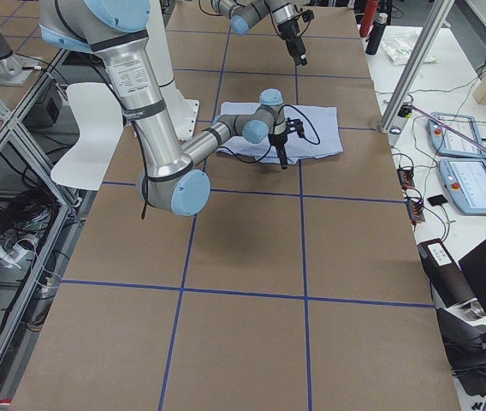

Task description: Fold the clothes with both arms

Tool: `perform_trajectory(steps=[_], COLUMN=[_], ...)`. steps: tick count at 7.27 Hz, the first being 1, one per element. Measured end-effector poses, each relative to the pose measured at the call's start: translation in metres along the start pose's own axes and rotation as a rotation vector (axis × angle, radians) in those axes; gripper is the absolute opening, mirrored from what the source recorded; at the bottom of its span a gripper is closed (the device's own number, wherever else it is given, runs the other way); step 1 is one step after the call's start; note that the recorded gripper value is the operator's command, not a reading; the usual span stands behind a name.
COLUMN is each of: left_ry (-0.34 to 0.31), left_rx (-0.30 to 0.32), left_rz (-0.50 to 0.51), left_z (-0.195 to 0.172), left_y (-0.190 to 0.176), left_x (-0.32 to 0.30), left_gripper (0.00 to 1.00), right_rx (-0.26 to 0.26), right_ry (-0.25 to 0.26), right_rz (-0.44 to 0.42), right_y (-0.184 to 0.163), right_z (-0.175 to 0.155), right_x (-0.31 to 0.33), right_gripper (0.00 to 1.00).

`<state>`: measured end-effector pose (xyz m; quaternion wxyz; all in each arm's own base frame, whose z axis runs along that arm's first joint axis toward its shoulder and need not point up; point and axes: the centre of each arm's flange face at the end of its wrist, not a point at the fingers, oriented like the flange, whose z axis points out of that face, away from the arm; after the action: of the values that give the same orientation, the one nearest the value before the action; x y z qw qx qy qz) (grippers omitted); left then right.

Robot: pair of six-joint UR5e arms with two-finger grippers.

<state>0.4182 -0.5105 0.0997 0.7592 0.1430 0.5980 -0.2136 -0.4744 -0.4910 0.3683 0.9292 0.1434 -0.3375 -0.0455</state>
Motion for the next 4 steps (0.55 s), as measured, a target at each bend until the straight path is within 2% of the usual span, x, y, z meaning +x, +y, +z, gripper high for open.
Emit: perform_trajectory(steps=[4], left_ry=[-0.003], left_rx=[-0.005], left_rz=[0.001], left_z=[0.0021], left_y=[0.0037], left_x=[-0.001], left_gripper=[1.0], right_rx=[0.0], right_ry=[0.0], right_rz=[-0.008], right_y=[0.0012], right_z=[-0.0006], right_x=[0.0008], right_gripper=[1.0])
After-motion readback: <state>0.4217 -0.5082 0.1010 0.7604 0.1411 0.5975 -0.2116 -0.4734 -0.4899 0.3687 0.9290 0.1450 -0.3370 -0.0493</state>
